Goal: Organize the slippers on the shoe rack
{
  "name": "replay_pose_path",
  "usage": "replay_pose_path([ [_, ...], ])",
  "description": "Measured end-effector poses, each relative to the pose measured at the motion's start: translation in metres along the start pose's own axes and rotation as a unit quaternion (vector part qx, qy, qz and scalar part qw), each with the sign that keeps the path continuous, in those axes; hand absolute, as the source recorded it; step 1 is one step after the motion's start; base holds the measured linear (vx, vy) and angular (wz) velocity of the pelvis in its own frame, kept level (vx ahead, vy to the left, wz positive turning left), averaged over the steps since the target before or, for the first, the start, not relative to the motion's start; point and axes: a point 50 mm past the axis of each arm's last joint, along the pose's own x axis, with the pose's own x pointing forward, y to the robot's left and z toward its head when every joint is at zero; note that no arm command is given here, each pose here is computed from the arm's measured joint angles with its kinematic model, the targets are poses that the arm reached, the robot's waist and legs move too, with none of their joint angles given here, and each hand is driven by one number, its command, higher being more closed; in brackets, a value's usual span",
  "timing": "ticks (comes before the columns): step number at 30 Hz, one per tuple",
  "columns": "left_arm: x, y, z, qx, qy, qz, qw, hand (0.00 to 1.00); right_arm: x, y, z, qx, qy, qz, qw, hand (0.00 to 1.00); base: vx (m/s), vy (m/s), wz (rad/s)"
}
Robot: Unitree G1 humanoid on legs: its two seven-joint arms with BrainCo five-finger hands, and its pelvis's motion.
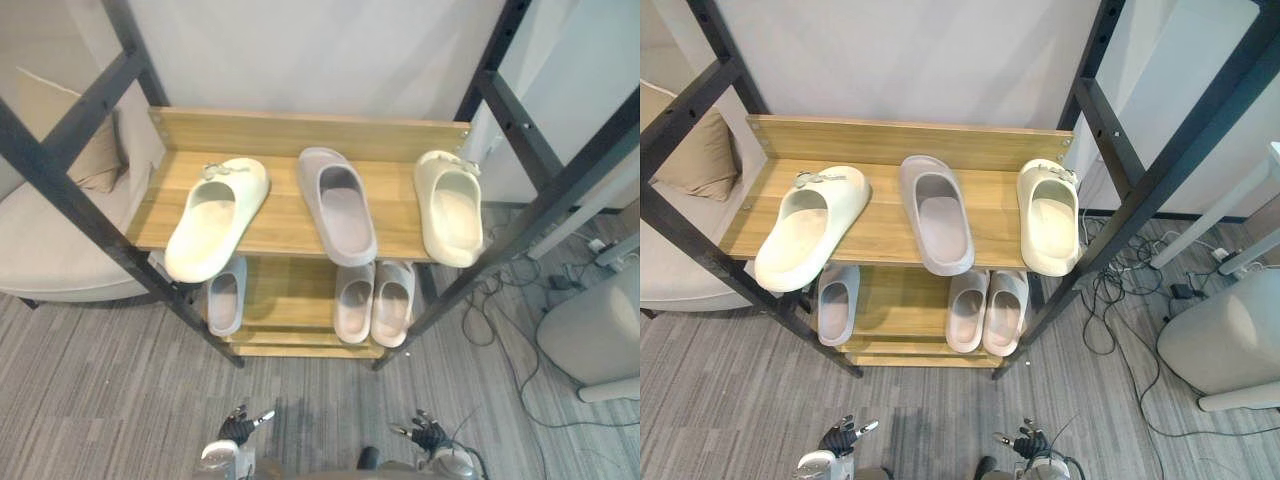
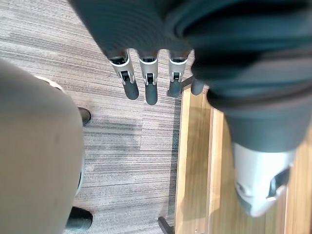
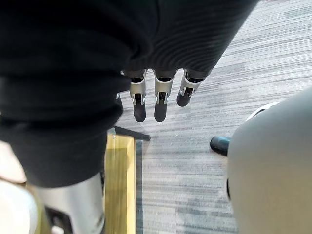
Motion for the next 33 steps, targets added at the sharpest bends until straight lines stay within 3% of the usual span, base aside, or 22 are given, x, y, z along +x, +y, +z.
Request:
replay_pose_path([
  [6, 0.0, 0.002, 0.0, 0.003, 0.0, 0.003, 1.0, 0.0, -0.013, 0.022, 0.044, -0.04, -0.13, 0.046, 0.99, 0.0, -0.1, 0.041, -0.04],
  [16, -0.001, 0.005, -0.003, 0.023, 0.002, 0.004, 1.0, 0.0, -0.066, 0.02, 0.107, -0.054, -0.334, 0.046, 0.94, 0.0, -0.11, -0.012, -0.11],
  [26, -0.002, 0.004, -0.005, 0.035, -0.003, -0.001, 0.999, 0.0, -0.116, 0.024, 0.159, -0.087, -0.491, 0.042, 0.866, 0.0, -0.02, -0.01, -0.09],
  [33, -0.002, 0.004, -0.005, 0.051, -0.005, -0.007, 0.999, 0.0, -0.153, 0.02, 0.213, -0.136, -0.616, 0.037, 0.775, 0.0, 0.03, -0.003, 0.05],
])
